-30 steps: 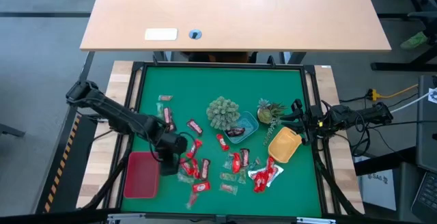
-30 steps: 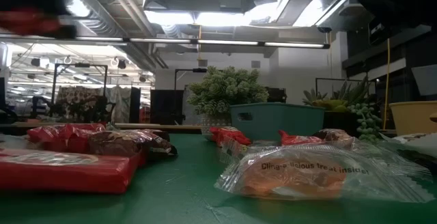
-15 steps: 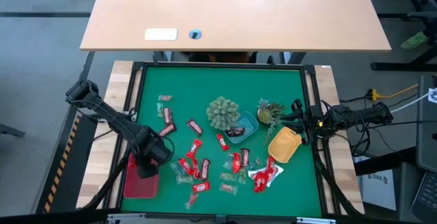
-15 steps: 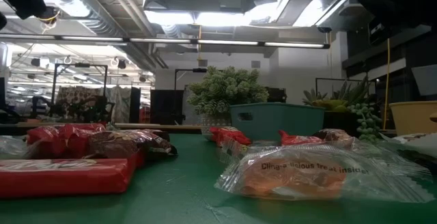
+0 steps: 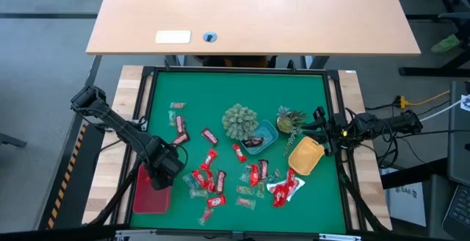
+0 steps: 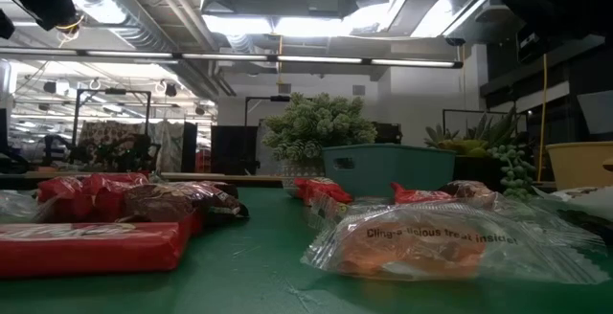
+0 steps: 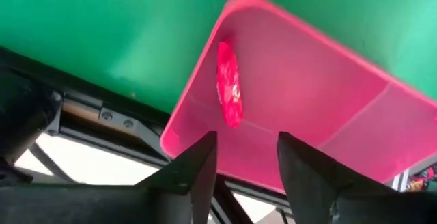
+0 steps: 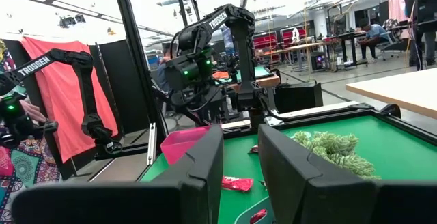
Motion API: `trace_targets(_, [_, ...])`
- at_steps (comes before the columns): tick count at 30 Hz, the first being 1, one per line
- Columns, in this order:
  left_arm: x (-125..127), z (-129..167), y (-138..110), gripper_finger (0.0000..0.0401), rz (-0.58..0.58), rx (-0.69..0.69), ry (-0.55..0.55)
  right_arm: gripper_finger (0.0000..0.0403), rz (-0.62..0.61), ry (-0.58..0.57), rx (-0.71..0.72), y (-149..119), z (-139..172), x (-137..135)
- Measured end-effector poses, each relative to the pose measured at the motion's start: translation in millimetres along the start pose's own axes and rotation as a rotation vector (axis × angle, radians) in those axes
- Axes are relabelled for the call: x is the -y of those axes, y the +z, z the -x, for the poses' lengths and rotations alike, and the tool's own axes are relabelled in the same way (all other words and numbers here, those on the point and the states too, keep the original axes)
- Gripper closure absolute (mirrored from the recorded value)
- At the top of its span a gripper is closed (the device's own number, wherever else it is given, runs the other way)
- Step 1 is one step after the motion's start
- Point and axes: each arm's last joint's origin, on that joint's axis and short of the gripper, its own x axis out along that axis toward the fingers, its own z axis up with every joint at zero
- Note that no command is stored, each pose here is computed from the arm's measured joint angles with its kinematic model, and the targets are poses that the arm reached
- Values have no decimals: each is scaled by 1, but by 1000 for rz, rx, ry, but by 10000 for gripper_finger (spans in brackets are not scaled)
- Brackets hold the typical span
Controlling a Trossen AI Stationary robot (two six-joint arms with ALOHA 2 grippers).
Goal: Organize candy in baskets
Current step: Put the red chocolate into the red bin
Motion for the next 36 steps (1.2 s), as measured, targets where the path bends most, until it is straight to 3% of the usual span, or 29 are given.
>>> trace_targets(13, [24,7,23,236,-35,381,-187,308,0,0,0,0,0,0])
trace_targets(20, [32,22,49,236,108,783,-239,308,0,0,0,0,0,0])
trace_targets(23, [33,25,60,236,176,886,-242,308,0,0,0,0,0,0])
trace_targets(36, [42,-13,106,236,327,857,-143,308,0,0,0,0,0,0])
